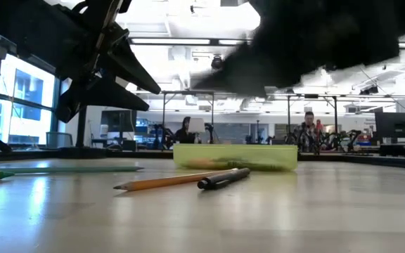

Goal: Pick & place school supplies into a supply box
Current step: Put the green crayon into the yellow supply box, then put the blue pencil into the yellow supply box

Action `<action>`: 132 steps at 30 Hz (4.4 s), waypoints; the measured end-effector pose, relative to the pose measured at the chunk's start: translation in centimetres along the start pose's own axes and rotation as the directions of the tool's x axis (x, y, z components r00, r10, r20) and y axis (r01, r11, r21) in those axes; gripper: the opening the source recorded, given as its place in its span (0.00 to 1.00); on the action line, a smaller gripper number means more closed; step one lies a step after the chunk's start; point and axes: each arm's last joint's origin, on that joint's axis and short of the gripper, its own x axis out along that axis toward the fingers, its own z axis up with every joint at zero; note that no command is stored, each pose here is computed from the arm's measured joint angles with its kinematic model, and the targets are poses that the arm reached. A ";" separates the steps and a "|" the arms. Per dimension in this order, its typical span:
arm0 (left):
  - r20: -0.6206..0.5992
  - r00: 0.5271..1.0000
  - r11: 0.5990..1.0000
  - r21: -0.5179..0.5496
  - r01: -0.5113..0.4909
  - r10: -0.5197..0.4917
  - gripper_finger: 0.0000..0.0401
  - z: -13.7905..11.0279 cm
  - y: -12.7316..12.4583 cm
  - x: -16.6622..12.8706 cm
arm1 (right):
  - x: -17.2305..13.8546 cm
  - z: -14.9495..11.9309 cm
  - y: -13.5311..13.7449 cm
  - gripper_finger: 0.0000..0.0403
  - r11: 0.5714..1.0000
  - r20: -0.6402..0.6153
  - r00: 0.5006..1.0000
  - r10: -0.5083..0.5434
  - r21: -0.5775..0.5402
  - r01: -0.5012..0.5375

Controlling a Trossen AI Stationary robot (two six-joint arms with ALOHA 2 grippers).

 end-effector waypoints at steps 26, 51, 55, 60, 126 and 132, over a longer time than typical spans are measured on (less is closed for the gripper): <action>0.000 1.000 1.000 -0.008 0.000 0.000 0.45 0.0 0.0 0.0 | -10.2 -4.9 -14.9 0.02 0.844 -0.241 0.866 -0.439 0.219 0.489; -0.093 0.992 0.984 0.161 -0.071 0.086 0.45 -0.5 1.2 -0.1 | -10.8 -5.1 -14.5 0.18 0.847 -0.146 0.896 -0.419 0.291 0.444; -0.105 0.988 0.948 0.309 -0.074 0.111 0.45 -0.1 1.4 -0.6 | -10.7 -5.1 -14.3 0.18 0.861 -0.139 0.913 -0.383 0.304 0.407; -0.116 0.980 0.860 0.504 -0.080 0.160 0.45 0.4 1.9 -1.3 | -10.7 -5.1 -14.3 0.18 0.862 -0.138 0.914 -0.380 0.305 0.405; 0.041 0.982 0.827 0.532 -0.178 0.185 0.29 -6.2 12.0 0.6 | -10.6 -5.0 -14.1 0.18 0.870 -0.116 0.942 -0.314 0.362 0.334; 0.063 0.978 0.836 0.510 -0.202 0.197 0.07 -6.2 12.1 0.6 | -10.6 -5.0 -14.1 0.18 0.872 -0.115 0.945 -0.307 0.363 0.327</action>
